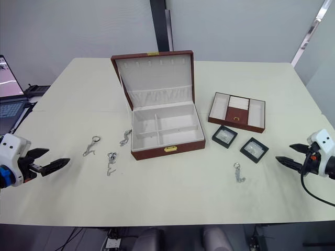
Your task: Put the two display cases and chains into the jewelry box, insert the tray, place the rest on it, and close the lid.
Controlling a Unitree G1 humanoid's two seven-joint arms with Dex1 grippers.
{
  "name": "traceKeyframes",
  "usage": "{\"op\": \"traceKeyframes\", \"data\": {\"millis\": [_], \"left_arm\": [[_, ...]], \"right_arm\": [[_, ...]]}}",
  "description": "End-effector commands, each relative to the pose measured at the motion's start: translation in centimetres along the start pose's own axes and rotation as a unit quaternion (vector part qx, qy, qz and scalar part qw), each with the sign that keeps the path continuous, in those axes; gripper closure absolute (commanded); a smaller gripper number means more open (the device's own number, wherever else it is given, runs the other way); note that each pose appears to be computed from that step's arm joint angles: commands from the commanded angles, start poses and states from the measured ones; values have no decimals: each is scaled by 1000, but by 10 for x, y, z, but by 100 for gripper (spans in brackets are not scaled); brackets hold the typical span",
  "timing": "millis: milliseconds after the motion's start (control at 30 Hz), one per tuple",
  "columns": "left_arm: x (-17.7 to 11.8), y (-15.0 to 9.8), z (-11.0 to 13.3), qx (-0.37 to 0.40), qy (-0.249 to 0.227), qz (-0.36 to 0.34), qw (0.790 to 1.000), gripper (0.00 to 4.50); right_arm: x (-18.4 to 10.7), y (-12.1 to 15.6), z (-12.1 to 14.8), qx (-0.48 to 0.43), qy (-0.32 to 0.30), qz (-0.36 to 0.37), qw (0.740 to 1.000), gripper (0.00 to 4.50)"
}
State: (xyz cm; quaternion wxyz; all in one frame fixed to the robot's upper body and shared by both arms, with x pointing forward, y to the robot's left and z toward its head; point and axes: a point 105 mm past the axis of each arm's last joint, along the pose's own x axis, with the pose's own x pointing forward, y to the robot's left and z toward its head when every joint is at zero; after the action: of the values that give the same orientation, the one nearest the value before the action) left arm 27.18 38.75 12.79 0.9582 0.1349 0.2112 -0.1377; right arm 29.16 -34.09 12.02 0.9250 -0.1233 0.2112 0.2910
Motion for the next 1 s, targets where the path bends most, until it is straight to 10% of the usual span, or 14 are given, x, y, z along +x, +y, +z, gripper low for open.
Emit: {"op": "traceKeyframes", "data": {"millis": [33, 633, 1000], "left_arm": [[-2, 3, 5, 15, -4, 10, 1000, 4], [3, 8, 9, 23, -9, 39, 999, 4], [66, -43, 46, -22, -85, 42, 995, 21]], "right_arm": [[-3, -4, 13, -16, -18, -8, 1000, 0], [1, -2, 20, -18, -39, -11, 999, 0], [72, 48, 110, -50, -182, 42, 981, 0]]}}
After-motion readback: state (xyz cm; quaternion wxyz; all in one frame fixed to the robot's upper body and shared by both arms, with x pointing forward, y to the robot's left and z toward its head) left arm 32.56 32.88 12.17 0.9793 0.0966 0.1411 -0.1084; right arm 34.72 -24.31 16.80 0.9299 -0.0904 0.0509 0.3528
